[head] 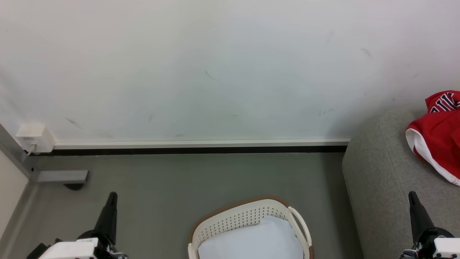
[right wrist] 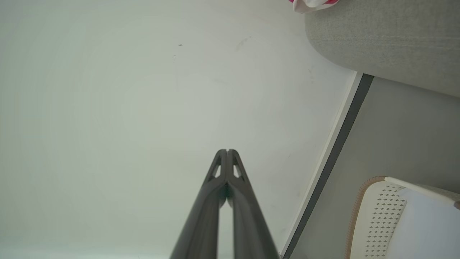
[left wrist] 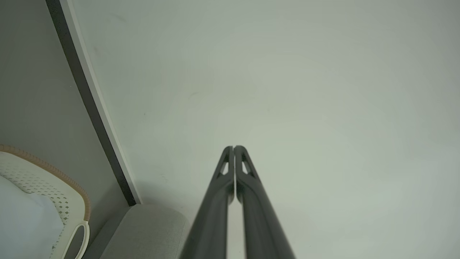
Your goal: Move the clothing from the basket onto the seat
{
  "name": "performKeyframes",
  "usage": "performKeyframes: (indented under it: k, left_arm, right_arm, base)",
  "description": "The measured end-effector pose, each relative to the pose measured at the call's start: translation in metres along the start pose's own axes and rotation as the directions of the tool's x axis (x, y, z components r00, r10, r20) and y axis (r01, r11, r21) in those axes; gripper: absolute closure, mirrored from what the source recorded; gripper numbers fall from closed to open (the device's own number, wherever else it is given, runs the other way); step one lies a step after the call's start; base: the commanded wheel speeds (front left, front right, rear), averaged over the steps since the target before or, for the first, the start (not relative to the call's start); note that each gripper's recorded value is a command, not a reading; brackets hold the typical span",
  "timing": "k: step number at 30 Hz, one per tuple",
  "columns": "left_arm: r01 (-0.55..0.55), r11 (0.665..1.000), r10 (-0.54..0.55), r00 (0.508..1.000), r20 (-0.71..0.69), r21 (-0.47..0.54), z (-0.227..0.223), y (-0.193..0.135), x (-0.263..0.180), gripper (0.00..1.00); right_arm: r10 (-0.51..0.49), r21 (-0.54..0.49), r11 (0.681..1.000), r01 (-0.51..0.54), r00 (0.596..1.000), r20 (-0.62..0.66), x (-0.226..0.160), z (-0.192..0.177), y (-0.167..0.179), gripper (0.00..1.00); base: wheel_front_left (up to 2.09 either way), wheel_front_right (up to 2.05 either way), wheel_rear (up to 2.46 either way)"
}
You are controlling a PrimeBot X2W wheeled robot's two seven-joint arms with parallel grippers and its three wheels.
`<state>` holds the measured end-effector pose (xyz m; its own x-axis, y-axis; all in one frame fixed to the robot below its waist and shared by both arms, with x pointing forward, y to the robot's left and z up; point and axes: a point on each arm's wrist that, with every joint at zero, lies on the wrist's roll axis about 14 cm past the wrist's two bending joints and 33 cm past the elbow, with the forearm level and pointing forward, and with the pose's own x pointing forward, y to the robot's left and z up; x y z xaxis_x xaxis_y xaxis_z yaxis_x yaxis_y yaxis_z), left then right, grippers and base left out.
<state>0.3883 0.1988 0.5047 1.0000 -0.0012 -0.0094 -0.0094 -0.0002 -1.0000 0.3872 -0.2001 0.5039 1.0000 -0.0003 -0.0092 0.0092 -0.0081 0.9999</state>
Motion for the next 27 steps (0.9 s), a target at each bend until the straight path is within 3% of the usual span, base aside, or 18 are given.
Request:
performKeyframes:
  k: [27]
  left_arm:
    - [0.0,1.0,0.0,1.0,0.0,0.0,0.0,0.0,0.0,1.0]
  right_arm:
    - [0.0,0.0,1.0,0.0,1.0,0.0,0.0,0.0,0.0,1.0]
  base:
    - [0.0,0.0,0.0]
